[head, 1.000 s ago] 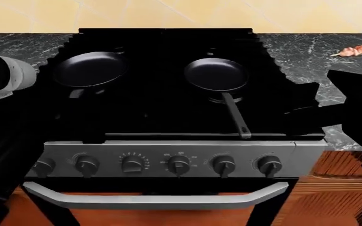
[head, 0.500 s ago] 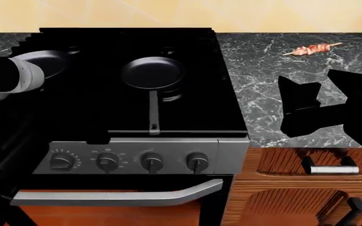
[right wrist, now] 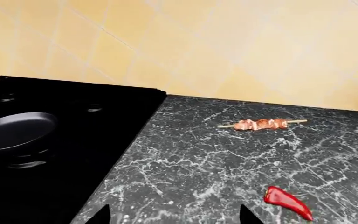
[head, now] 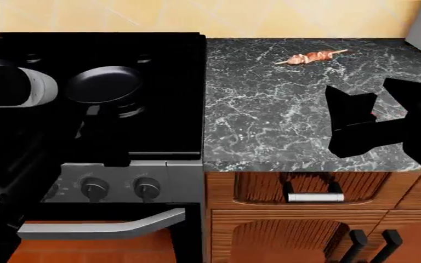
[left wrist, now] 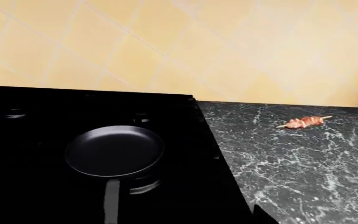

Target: Place both pans onto different burners. Then place the chili pepper and the skewer on different pans.

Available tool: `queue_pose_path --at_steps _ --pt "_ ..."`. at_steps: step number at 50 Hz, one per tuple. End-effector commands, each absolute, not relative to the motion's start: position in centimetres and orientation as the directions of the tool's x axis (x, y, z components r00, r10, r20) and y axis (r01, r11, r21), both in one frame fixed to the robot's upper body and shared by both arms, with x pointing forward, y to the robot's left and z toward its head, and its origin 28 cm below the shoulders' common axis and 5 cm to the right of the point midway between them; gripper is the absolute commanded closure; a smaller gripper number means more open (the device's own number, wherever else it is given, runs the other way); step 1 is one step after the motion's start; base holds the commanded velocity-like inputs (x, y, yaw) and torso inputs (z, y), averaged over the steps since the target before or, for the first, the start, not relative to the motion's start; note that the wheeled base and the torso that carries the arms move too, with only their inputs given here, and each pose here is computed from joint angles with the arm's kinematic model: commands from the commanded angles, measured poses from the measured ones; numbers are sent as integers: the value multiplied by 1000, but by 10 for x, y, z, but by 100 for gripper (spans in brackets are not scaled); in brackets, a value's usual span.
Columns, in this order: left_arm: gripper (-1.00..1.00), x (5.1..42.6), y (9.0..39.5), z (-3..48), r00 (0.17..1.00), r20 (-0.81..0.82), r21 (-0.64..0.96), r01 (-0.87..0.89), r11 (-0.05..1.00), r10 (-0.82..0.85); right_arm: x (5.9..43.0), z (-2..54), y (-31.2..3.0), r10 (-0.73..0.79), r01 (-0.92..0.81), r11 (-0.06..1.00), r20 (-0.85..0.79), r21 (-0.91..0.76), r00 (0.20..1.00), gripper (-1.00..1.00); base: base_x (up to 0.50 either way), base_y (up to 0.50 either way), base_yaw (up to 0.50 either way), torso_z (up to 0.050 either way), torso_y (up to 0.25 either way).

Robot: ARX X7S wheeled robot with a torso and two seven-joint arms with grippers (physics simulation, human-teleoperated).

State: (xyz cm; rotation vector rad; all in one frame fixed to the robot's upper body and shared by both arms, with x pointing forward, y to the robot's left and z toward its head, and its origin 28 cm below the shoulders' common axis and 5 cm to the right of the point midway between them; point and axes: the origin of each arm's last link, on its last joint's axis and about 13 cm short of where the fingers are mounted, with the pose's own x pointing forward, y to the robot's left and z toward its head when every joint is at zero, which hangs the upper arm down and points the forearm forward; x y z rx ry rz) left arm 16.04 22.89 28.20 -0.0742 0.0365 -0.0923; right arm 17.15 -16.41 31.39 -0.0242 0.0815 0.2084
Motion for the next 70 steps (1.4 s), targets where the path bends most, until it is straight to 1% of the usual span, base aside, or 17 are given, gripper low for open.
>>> queue_pose_path --at_steps 1,22,31,64,70 --pt "-100 161 229 281 996 -34 -76 76 994 -78 173 313 -164 215 -218 976 -90 -19 972 -100 0 -500 0 0 0" --pt "-100 160 229 282 997 -33 -73 73 995 -76 173 312 -163 215 -219 975 -82 -41 973 -100 166 -487 0 0 0" --pt "-100 160 228 282 997 -33 -73 73 995 -76 173 312 -163 213 -217 975 -81 -48 974 -100 316 -269 0 0 1" --pt "-100 161 227 283 996 -36 -71 75 995 -77 172 312 -164 208 -212 976 -78 -48 975 -100 333 -7 0 0 1" --pt "-100 161 227 284 996 -38 -89 80 993 -84 173 313 -164 208 -211 977 -79 -34 975 -100 94 0 0 2 2"
